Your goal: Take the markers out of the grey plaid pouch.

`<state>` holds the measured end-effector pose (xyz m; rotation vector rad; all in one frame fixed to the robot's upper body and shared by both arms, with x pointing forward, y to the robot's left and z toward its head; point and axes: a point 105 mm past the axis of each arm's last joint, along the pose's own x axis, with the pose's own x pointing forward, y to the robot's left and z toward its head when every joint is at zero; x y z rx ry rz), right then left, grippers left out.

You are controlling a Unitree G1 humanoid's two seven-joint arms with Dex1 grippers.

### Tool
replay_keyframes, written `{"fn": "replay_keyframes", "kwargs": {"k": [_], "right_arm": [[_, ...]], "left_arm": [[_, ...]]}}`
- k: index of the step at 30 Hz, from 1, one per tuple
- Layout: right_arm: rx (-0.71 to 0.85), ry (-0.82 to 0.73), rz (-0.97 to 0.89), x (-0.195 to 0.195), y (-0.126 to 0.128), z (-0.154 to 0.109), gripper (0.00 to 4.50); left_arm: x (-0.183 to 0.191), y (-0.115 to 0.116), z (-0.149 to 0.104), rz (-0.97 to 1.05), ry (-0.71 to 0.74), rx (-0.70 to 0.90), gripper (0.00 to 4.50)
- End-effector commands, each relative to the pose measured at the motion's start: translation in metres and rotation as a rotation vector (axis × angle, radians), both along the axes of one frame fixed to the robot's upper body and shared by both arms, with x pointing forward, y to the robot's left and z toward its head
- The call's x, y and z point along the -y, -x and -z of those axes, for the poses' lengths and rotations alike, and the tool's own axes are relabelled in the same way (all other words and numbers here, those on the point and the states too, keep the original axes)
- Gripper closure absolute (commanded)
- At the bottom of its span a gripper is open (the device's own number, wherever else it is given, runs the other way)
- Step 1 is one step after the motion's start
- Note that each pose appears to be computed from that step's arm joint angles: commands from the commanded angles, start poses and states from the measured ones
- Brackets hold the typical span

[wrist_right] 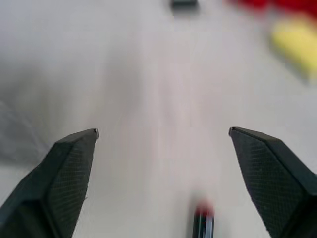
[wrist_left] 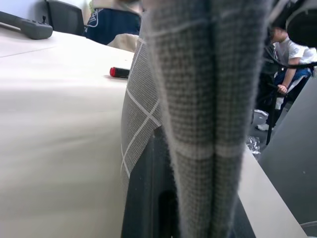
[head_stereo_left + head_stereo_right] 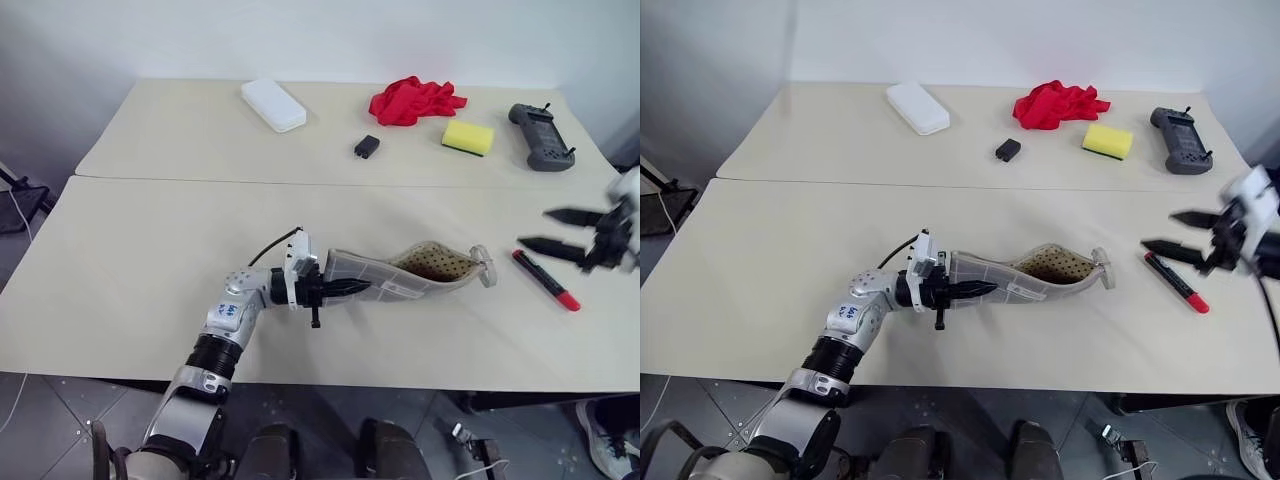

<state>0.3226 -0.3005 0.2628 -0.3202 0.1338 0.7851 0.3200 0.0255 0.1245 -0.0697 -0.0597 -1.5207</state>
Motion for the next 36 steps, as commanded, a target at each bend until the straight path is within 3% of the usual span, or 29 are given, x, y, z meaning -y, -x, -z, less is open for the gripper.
{"fn": "replay_keyframes", "kwargs": {"k": [1,5,8,13,19,36], "right_arm": [[0.028,0.04,-0.225,-0.044,0.014,-0.029,0.43],[-0.012,0.156,-0.434,-0.09,0.026,-0.021,1.61],[-0.088,0.325,-0.549,-0.111,0.036,0.009,2.65],[-0.12,0.327,-0.592,-0.137,0.035,0.029,4.4],[-0.143,0.418,-0.588,-0.149,0.027,0.058,4.49],[-0.148,0.649,-0.51,-0.193,0.008,0.094,4.49]], "left_arm": [[-0.004,0.002,0.003,-0.006,-0.009,0.009,4.5],[-0.003,0.003,0.004,-0.006,-0.012,0.012,4.5],[-0.001,0.002,0.004,-0.012,-0.011,0.016,4.5],[-0.001,0.001,0.003,-0.037,0.007,0.013,4.5],[0.0,0.004,0.007,-0.031,-0.008,0.013,4.5],[0.001,0.008,0.012,-0.008,-0.022,0.004,4.5]]}}
